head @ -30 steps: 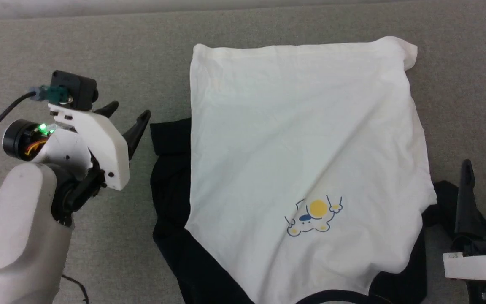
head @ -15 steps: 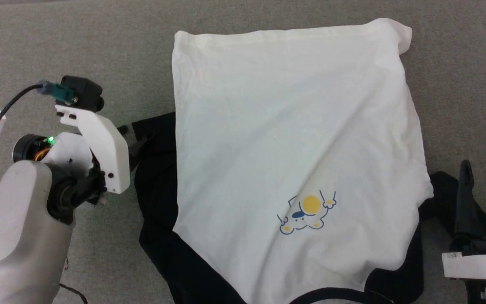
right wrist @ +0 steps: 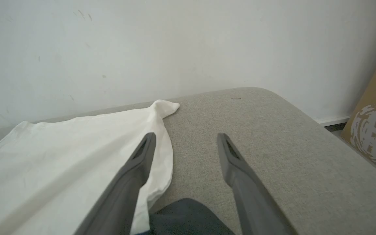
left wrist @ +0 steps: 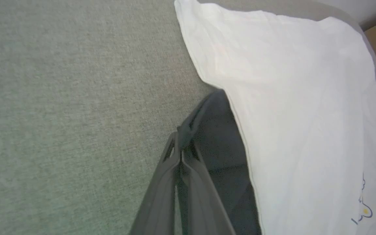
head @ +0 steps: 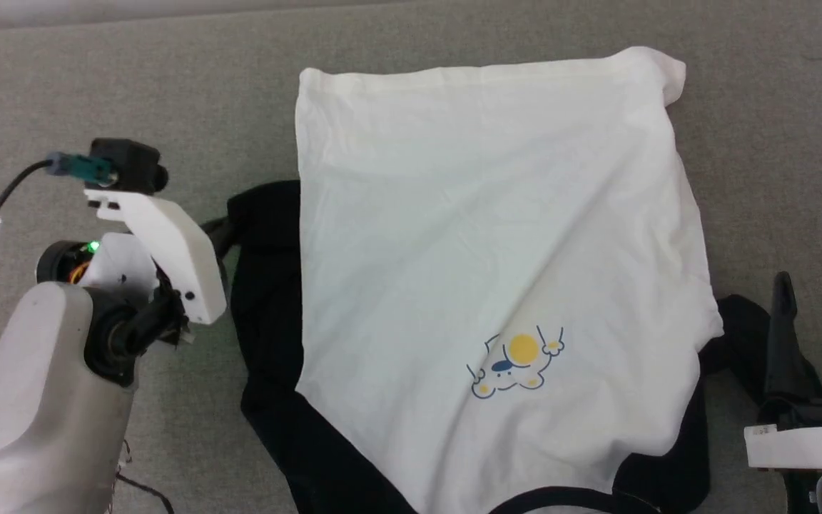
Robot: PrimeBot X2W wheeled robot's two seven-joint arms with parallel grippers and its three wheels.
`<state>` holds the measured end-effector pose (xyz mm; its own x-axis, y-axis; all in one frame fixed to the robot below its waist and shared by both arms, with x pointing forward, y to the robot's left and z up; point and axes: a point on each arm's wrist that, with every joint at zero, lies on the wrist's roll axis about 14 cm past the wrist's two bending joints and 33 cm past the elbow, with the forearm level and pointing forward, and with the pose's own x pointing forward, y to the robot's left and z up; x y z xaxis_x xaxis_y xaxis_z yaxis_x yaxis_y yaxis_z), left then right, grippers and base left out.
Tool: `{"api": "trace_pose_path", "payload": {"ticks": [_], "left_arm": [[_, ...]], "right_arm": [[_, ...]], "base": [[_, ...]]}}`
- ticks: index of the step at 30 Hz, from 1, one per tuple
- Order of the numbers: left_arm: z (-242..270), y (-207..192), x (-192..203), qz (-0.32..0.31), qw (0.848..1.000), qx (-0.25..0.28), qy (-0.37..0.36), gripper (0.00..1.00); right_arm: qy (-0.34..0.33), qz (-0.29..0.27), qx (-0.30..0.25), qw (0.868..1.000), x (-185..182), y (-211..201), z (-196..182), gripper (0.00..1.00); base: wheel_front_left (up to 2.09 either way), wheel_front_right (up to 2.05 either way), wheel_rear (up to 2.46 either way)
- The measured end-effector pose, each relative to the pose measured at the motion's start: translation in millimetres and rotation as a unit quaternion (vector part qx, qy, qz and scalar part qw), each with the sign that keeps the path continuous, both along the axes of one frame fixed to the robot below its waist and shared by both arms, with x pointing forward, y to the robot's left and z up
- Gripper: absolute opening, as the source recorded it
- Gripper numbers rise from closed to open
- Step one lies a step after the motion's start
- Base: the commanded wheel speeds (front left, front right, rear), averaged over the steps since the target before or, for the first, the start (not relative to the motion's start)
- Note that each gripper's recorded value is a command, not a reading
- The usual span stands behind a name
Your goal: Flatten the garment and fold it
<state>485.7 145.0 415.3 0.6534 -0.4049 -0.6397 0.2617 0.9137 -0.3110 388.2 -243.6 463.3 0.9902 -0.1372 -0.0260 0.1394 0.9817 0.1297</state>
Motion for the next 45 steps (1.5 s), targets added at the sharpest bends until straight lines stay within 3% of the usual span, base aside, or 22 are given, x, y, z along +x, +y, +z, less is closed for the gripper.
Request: {"api": "trace_pose_path", "payload": {"ticks": [7, 15, 18, 21, 28, 34, 39, 45], "left_arm": [[67, 32, 26, 0.069, 0.987, -0.008, -0.144, 0.0], [141, 140, 31, 0.221, 0.941, 0.043, -0.253, 0.0], [149, 190, 28, 0.287, 0.919, 0.068, -0.262, 0.0], [138, 221, 23, 0.331, 0.907, 0.084, -0.245, 0.0], [92, 236, 11, 0.355, 0.912, 0.088, -0.186, 0.0], [85, 234, -2, 0.349, 0.918, 0.083, -0.168, 0.0], [111, 227, -8, 0.339, 0.916, 0.075, -0.203, 0.0], [158, 182, -9, 0.286, 0.918, 0.042, -0.27, 0.0]], "right_arm": [[-0.016, 0.003, 0.001, 1.0, -8, 2, 13, 1.0], [-0.034, 0.005, 0.003, 0.999, -19, 4, 27, 1.0], [-0.031, 0.002, 0.001, 1.0, -18, 2, 25, 1.0], [-0.023, -0.004, -0.001, 1.0, -18, -2, 20, 1.0], [-0.006, -0.01, -0.004, 1.0, -17, -7, 9, 1.0], [-0.011, 0.003, 0.0, 1.0, -12, 2, 11, 1.0], [-0.02, 0.006, 0.003, 1.0, -12, 4, 17, 1.0], [-0.043, -0.002, -0.001, 0.999, -14, -3, 32, 1.0]], "base": [[0.0, 0.0, 0.0], [0.0, 0.0, 0.0], [0.0, 0.0, 0.0], [0.0, 0.0, 0.0], [0.0, 0.0, 0.0], [0.0, 0.0, 0.0], [0.0, 0.0, 0.0], [0.0, 0.0, 0.0]]}}
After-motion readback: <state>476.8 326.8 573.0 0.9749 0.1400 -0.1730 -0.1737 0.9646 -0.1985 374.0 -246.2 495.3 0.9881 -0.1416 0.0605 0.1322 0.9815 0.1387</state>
